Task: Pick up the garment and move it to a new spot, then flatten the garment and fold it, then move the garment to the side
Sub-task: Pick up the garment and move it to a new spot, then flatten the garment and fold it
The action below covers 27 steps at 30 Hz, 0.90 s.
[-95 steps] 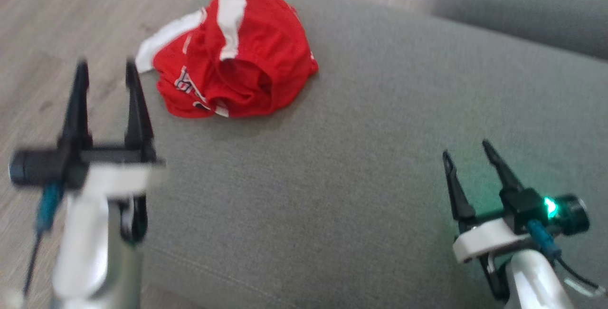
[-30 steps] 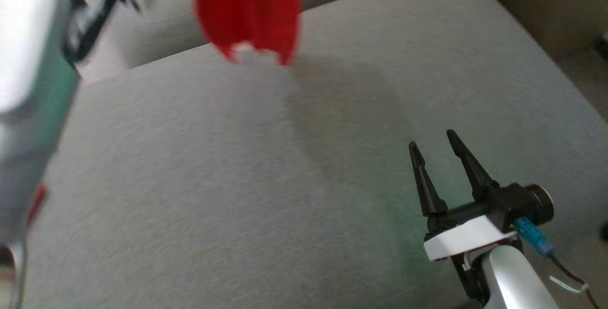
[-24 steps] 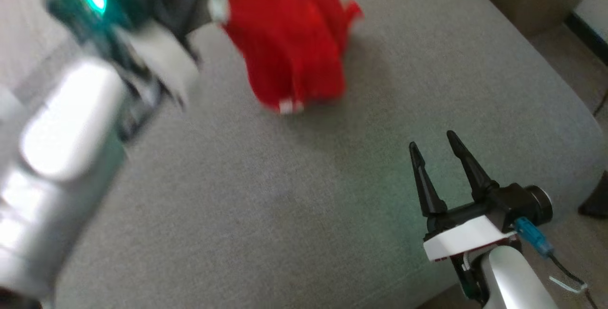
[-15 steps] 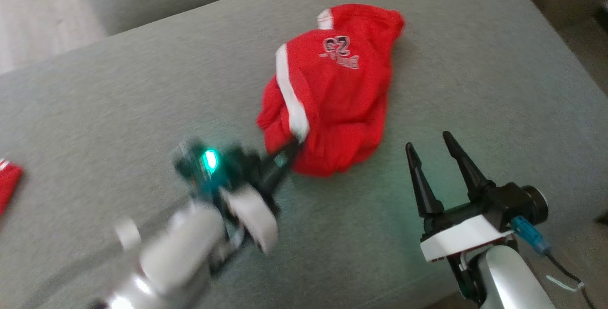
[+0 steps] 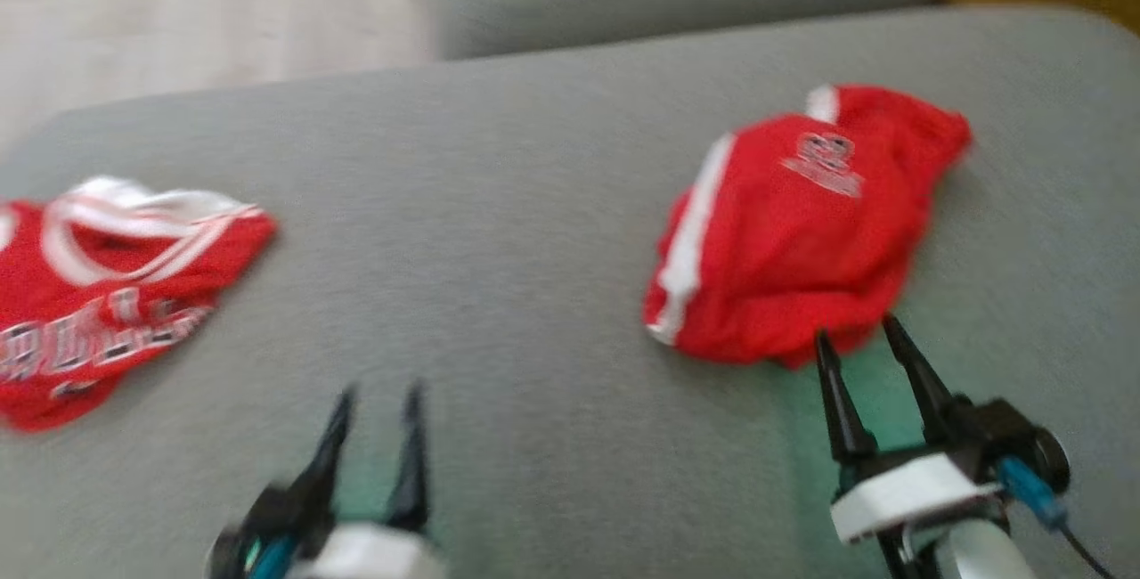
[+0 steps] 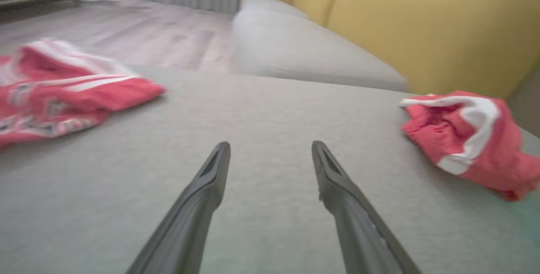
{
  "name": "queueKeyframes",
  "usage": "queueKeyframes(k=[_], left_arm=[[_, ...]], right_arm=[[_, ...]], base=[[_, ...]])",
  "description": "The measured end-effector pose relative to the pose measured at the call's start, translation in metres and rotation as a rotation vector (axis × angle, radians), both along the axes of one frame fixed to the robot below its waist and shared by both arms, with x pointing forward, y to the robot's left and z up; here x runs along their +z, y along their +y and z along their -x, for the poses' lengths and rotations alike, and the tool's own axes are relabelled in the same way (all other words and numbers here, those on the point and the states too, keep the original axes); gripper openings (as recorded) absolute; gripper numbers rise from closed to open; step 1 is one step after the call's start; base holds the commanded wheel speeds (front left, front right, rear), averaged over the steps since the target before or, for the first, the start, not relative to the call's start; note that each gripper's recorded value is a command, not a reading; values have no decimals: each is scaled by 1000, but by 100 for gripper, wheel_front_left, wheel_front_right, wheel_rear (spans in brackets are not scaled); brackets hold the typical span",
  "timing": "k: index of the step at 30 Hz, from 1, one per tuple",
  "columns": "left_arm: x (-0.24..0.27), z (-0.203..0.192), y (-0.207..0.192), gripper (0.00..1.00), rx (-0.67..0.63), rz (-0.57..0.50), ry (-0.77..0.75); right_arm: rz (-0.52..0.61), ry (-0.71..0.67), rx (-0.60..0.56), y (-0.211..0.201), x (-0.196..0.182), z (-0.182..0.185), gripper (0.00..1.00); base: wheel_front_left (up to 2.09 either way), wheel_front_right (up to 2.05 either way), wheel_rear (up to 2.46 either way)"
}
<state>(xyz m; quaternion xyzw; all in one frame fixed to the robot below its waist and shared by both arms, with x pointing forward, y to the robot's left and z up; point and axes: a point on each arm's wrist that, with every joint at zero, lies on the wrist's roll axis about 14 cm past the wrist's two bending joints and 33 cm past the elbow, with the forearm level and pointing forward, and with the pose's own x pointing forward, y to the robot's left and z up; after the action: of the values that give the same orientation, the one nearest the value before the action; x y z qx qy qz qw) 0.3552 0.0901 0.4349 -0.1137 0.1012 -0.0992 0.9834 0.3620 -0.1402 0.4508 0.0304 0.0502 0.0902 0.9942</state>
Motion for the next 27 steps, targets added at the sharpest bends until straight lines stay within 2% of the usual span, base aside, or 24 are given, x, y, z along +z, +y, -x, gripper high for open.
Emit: queueKeyframes(k=[4, 7, 15, 27], left_arm=[[7, 35, 53, 100, 193, 35, -22], [28, 46, 74, 100, 254, 30, -102], [48, 68, 91, 100, 278, -47, -196], [54, 60, 74, 100, 204, -91, -226]], right_arm=[[-10, -13, 59, 20, 4, 1, 100], [-18, -37, 94, 32, 13, 2, 100], [-30, -67, 126, 42, 23, 11, 100], [-26, -20, 38, 12, 7, 35, 100]], base=[[0, 0, 0], [0, 0, 0], [0, 0, 0], [0, 0, 0]])
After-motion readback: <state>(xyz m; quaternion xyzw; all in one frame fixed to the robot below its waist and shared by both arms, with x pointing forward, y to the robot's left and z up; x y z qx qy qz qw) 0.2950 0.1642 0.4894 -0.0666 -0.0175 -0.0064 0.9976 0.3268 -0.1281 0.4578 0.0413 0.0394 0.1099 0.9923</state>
